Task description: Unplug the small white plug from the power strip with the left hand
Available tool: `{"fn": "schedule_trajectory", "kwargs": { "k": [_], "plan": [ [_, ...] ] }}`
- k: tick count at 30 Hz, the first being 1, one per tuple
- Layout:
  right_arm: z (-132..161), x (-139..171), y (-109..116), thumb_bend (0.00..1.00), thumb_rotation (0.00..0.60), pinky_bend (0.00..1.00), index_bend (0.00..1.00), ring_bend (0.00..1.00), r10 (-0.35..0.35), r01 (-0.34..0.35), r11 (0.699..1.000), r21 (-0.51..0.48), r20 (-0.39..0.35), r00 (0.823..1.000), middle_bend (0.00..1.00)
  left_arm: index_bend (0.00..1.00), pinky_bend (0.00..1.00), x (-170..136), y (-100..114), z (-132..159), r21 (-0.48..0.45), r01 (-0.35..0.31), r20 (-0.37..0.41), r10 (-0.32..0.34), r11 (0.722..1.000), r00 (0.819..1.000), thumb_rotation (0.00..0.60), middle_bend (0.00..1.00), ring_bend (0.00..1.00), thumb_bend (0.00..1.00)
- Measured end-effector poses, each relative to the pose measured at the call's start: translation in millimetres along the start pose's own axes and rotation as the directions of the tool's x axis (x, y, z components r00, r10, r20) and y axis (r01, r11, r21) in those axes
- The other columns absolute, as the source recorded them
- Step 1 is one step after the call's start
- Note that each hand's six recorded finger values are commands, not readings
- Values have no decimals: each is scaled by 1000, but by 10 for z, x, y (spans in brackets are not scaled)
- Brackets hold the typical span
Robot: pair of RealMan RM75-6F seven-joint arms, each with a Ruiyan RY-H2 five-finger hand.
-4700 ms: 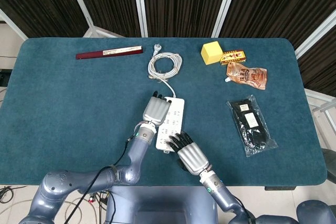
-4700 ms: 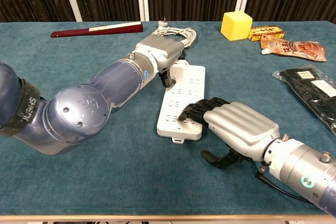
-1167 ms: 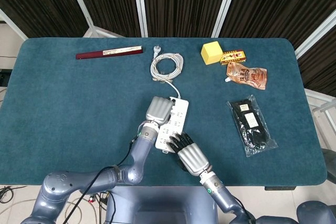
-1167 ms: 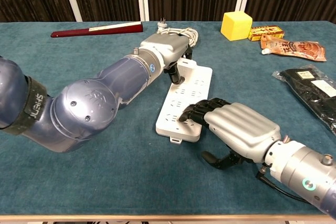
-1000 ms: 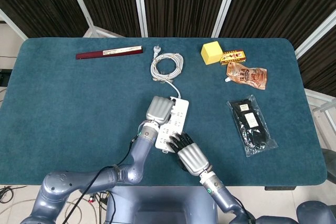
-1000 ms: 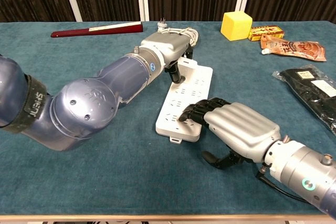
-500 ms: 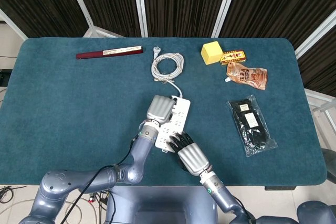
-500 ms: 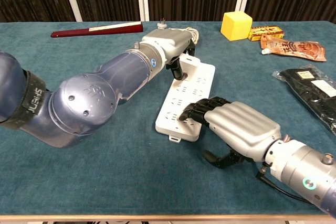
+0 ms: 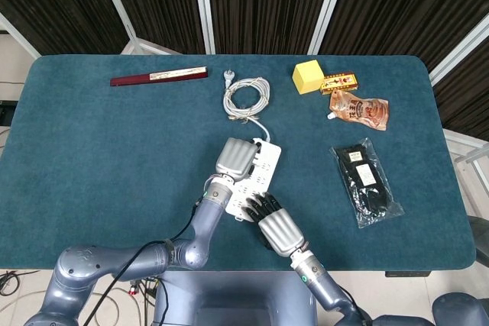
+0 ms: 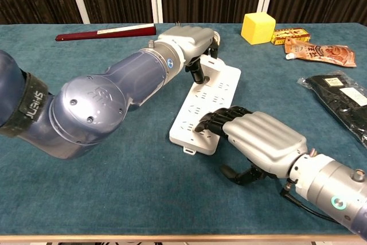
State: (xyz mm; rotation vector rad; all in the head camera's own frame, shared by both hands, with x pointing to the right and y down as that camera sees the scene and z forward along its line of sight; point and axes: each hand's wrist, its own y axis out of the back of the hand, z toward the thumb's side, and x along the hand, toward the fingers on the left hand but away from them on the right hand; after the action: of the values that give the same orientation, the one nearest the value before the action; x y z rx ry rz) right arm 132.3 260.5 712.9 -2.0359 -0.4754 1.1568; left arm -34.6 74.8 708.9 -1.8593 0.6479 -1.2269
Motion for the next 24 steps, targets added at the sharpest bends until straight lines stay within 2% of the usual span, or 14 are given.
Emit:
{"fn": "schedule_trajectory", "kwargs": {
  "k": [24],
  "plan": [
    [46,-25,-60,504,600,98,183,91,11,-11,1000,5,-3,1000,177,794,633,18,63,-65,-49,-13,-9,13,999,1000,600,882,630,375]
  ]
}}
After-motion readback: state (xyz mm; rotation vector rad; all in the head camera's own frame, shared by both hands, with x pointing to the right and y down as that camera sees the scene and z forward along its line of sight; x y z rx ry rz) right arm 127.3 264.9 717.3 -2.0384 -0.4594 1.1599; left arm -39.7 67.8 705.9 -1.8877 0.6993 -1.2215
